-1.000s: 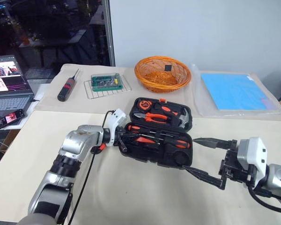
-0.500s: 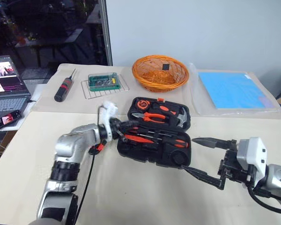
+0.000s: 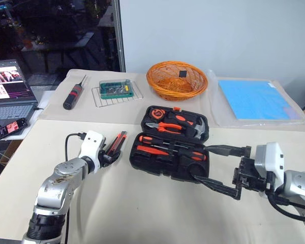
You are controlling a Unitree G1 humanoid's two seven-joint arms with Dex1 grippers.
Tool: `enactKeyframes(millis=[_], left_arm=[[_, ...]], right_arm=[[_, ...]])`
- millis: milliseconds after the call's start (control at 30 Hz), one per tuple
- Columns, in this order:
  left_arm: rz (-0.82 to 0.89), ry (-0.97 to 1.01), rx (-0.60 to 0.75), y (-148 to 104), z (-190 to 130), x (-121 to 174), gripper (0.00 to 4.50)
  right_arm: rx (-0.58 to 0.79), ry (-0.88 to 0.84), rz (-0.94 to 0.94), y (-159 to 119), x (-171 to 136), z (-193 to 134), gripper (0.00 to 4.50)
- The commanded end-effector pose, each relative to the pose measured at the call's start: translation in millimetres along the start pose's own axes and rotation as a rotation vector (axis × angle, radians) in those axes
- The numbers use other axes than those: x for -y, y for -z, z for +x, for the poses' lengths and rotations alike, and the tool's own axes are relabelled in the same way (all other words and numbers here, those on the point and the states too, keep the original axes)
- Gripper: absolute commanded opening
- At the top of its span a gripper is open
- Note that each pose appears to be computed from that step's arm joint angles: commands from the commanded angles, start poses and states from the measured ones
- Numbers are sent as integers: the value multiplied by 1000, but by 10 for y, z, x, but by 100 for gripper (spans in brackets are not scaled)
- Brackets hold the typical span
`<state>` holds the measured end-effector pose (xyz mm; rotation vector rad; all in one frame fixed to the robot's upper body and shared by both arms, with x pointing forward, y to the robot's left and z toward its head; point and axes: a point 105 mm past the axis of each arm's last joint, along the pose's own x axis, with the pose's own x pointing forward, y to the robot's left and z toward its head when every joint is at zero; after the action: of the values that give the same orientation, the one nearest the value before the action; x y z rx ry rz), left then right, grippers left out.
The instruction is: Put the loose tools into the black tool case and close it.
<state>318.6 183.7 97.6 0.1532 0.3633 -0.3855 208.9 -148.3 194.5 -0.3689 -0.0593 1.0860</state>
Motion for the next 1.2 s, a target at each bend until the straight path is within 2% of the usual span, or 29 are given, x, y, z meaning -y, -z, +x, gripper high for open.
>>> enactKeyframes(millis=[33,67,100,167,200,300,367,433,633,867,1033,1200], left_arm=[[14,8,22,-23,-22,8,230],[11,23,54,-70,-38,5,192],[14,52,127,-201,-76,3,176],[-16,187,301,-552,-208,66,176],[7,294,334,-673,-278,131,176],[138,641,280,-801,-454,410,176],[342,870,202,-762,-508,649,176],[468,1006,158,-744,-468,779,176],[726,1144,85,-689,-50,976,176],[880,1170,-2,-576,274,987,176],[929,1199,-63,-475,336,936,176],[896,1264,-54,-460,290,1089,176]], right_arm=[[8,-5,-51,-84,1,-16,450],[8,-3,-50,-84,0,-20,450],[7,-1,-49,-81,-5,-24,450],[6,6,-43,-69,-14,-31,450],[5,12,-41,-63,-21,-38,450],[5,25,-32,-59,-40,-81,450],[-8,33,-29,-42,-53,-147,450],[-21,40,-29,-37,-60,-217,450],[-116,54,-39,-18,-78,-498,450],[-150,78,-41,-71,-123,-600,450],[-153,85,-35,-78,-148,-595,450],[-154,90,-34,-74,-154,-578,450]])
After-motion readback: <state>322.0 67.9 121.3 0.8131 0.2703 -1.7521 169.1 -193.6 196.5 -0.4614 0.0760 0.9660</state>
